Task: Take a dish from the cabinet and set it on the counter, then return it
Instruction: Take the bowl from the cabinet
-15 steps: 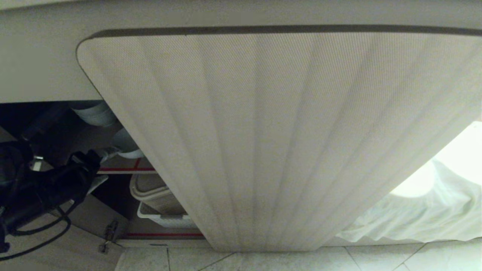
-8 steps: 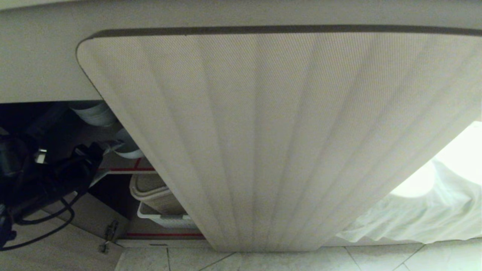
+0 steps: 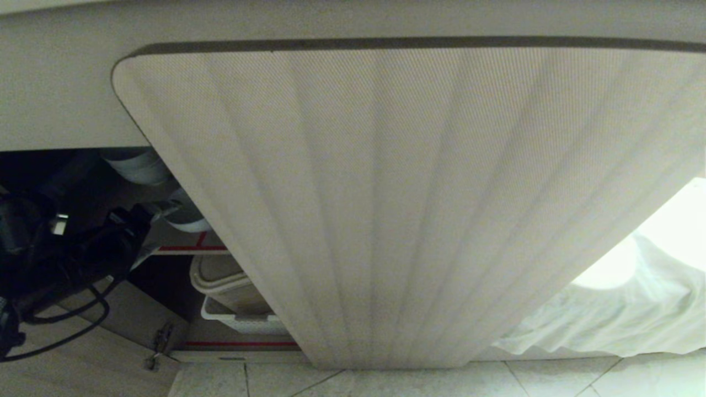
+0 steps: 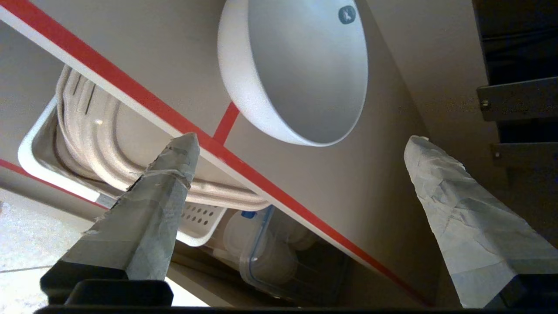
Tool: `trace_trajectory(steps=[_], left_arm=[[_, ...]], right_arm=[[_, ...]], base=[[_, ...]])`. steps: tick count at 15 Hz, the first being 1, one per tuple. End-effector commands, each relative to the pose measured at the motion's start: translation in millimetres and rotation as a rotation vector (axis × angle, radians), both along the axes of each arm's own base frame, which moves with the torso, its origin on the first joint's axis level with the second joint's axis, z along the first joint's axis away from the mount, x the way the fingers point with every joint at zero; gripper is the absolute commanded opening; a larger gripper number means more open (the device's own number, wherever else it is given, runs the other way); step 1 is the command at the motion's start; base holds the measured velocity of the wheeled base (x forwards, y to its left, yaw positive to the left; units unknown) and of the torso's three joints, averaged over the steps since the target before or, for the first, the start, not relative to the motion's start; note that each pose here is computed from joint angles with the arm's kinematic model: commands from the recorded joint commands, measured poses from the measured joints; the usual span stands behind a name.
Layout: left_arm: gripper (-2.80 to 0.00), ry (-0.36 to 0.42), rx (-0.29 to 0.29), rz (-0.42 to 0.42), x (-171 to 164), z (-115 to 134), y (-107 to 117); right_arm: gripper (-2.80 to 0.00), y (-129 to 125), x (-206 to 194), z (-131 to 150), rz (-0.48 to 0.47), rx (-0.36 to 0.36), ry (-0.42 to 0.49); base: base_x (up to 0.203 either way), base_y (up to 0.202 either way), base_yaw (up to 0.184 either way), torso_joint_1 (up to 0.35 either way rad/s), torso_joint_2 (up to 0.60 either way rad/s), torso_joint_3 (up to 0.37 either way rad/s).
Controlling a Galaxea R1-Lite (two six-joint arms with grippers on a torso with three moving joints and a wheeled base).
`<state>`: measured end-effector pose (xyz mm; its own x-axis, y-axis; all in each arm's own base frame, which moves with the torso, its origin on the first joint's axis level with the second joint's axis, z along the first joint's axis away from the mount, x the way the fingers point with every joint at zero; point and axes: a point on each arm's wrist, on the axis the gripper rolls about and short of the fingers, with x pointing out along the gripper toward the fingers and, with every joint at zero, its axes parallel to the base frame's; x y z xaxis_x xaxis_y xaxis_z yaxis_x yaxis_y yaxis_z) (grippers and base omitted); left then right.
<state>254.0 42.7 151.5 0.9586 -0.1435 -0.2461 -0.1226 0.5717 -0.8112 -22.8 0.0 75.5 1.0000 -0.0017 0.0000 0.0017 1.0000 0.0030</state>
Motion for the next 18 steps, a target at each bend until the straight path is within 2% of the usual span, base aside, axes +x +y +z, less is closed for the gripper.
trace_trajectory(steps=[1,11,18], left_arm=[[0.00,0.004,-0.005,-0.002,0.8,-1.6,-0.3],[0.00,0.058,-0.004,0.005,11.2,-17.0,2.7],[0.00,0.061,-0.008,0.009,29.4,-20.4,6.8]], right_arm=[[-2.80,0.0,0.0,0.0,0.000,0.000,0.000],[-2.80,0.0,0.0,0.0,0.001,0.000,0.000],[-2.80,0.0,0.0,0.0,0.001,0.000,0.000]], base=[[0.000,0.000,0.000,0.000,0.00,0.000],[0.000,0.000,0.000,0.000,0.00,0.000],[0.000,0.000,0.000,0.000,0.00,0.000]])
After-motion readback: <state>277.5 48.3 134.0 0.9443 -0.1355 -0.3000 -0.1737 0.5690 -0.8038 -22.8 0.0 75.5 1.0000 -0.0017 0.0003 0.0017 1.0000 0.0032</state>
